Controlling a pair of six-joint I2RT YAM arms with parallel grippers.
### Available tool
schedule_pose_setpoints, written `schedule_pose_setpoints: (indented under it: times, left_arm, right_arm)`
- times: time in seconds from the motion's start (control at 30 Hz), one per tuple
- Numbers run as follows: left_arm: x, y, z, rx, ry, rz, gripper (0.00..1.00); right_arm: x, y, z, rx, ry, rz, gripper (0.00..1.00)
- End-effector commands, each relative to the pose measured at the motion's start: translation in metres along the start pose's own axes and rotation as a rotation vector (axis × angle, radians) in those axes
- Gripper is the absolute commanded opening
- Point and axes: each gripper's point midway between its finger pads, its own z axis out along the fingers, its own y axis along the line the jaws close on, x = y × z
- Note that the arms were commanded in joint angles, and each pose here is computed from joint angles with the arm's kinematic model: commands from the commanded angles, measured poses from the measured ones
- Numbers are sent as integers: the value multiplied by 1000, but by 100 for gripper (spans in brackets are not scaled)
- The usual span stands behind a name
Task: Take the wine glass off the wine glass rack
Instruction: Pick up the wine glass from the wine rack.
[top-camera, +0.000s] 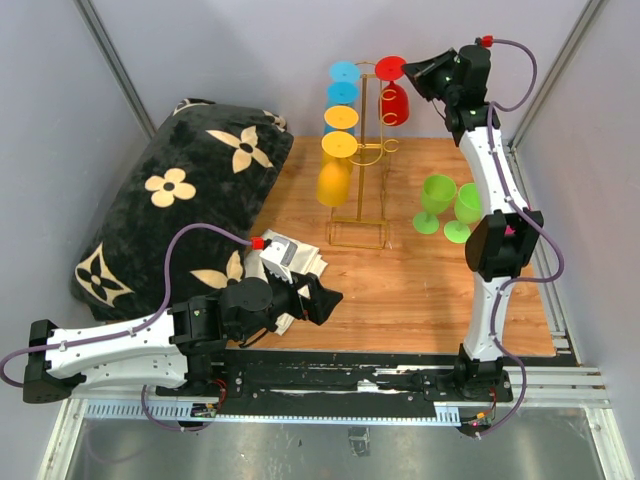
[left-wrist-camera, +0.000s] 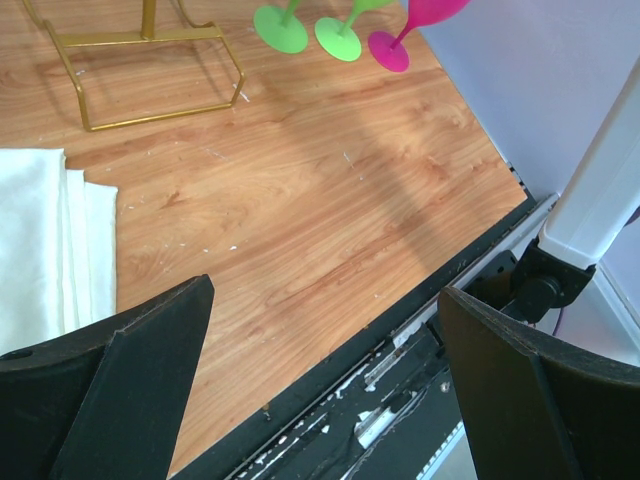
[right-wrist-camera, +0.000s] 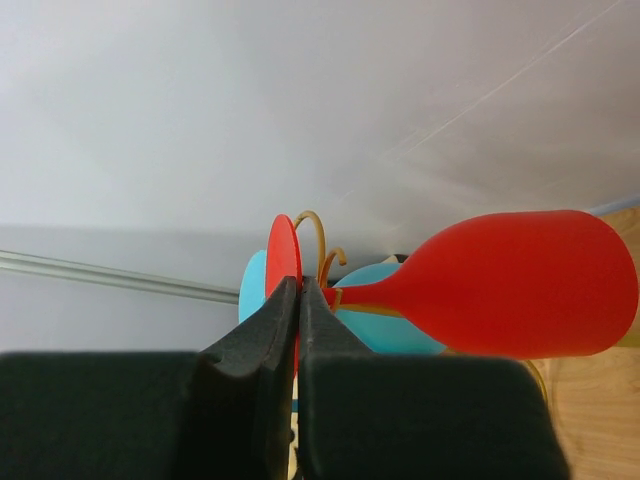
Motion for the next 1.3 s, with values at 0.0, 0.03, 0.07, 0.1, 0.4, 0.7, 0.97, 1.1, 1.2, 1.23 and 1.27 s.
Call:
schedule_pose_setpoints:
  times: [0.0, 0.03, 0.07, 0.1, 0.4, 0.7, 0.97, 1.1, 1.2, 1.23, 1.27]
  left_arm:
    - [-12, -7, -1, 13, -27, -12, 100]
    - [-13, -7, -1, 13, -28, -12, 100]
    - [-13, -7, 0, 13, -29, -11, 100]
    - [-13, -7, 0, 14, -27, -10, 100]
    - [-13, -8, -1, 16, -27, -9, 100]
    - [-14, -8, -1, 18, -33, -12, 100]
    - [-13, -11, 2, 17, -25, -5, 100]
    - [-13, -10, 3, 17, -25, -5, 100]
    - [-14, -11, 2, 17, -25, -6, 100]
    - [-14, -10, 2, 16, -25, -8, 100]
    - [-13, -10, 2, 16, -24, -9, 100]
  right_arm:
    - [-21, 40, -19, -67, -94, -24, 1]
    - [-24, 40, -20, -64, -103, -28, 1]
    - [-26, 41, -21, -62, -113, -29, 1]
    - [-27, 42, -22, -64, -118, -28, 1]
    - [-28, 44, -20, -76, -118, -16, 1]
    - [-22, 47, -17, -87, -96, -20, 1]
    - [-15, 45, -8, -88, -71, -16, 1]
    - [-15, 42, -8, -74, -72, -32, 1]
    - [-18, 37, -8, -54, -85, -47, 1]
    - [-18, 36, -9, -50, -85, -50, 1]
    - [-18, 35, -9, -43, -85, -55, 1]
